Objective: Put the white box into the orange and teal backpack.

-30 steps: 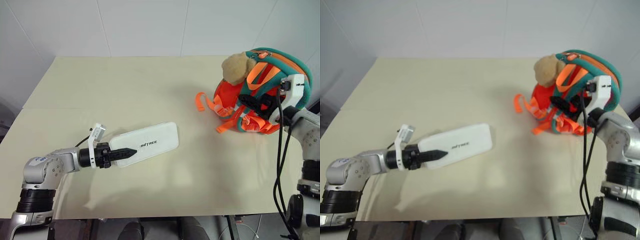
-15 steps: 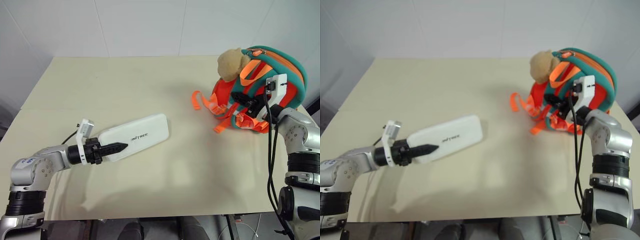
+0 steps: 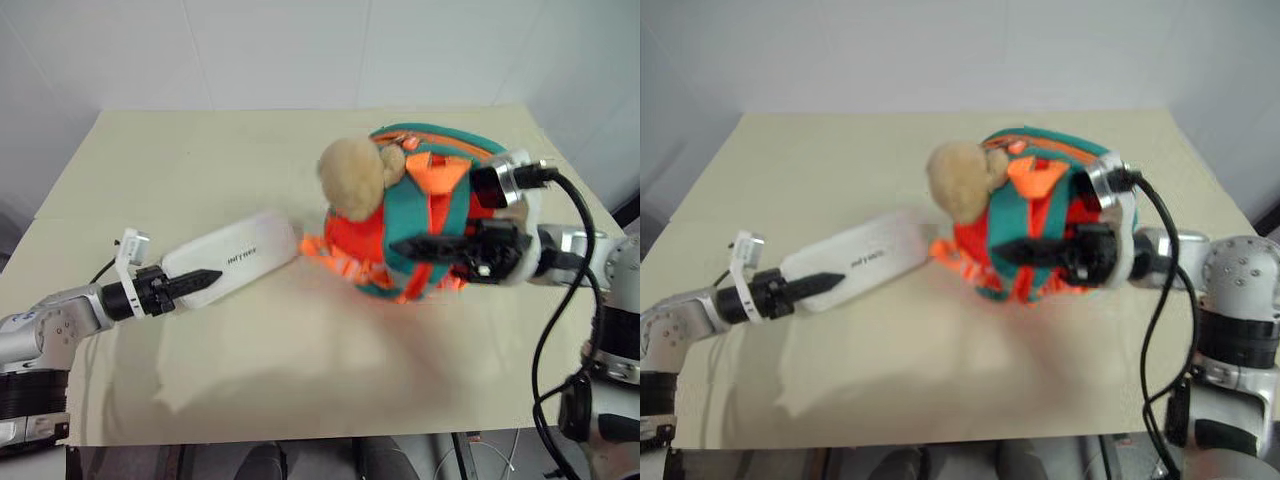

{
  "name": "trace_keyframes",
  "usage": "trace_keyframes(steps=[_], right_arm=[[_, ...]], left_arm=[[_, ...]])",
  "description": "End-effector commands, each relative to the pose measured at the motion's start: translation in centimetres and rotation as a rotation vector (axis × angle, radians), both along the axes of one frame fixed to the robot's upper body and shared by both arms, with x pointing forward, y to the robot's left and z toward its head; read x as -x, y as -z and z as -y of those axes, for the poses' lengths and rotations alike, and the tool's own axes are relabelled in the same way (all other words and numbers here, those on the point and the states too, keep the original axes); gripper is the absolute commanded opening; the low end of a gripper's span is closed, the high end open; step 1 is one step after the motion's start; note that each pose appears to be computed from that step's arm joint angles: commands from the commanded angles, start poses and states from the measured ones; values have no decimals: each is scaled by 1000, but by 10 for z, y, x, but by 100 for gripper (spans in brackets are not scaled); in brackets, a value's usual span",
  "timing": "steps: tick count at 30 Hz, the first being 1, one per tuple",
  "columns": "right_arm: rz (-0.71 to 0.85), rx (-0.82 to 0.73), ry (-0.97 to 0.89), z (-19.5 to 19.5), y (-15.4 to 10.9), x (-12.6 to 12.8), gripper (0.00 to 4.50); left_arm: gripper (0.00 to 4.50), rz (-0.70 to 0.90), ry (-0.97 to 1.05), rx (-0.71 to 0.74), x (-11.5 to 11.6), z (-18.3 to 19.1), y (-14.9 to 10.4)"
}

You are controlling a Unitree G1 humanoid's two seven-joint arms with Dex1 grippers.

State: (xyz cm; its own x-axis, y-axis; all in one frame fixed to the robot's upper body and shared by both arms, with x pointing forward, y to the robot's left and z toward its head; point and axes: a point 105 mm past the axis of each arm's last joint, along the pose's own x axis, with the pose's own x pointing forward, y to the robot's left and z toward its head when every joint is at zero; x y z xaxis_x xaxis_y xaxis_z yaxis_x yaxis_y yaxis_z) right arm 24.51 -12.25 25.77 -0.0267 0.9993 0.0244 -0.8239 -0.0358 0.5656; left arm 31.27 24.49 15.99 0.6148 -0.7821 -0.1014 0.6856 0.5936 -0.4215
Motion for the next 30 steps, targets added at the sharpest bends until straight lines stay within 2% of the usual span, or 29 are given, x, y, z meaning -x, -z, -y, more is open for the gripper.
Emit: trace_keyframes(steps=[1,7,12,22,24,25,30], right_arm=[[-31,35,-81,10,-3,25,54],[-177,154,-36,35,19,38,54],[-203,179,36,45,27,25,54],[-125,125,-26,20,31,15,54],[-124,122,-11,18,36,10,54],[-123,122,-7,18,38,9,54],[-119,127,-1,13,46,3,54]], left_arm=[[125,57,-23,8,2,-7,-8],[125,96,-42,-3,11,-10,-7],[125,149,-2,10,23,0,-13],[125,388,128,107,44,36,-79],[125,451,149,267,52,36,-112],[125,471,166,300,56,36,-123],[125,447,304,271,69,56,-135]])
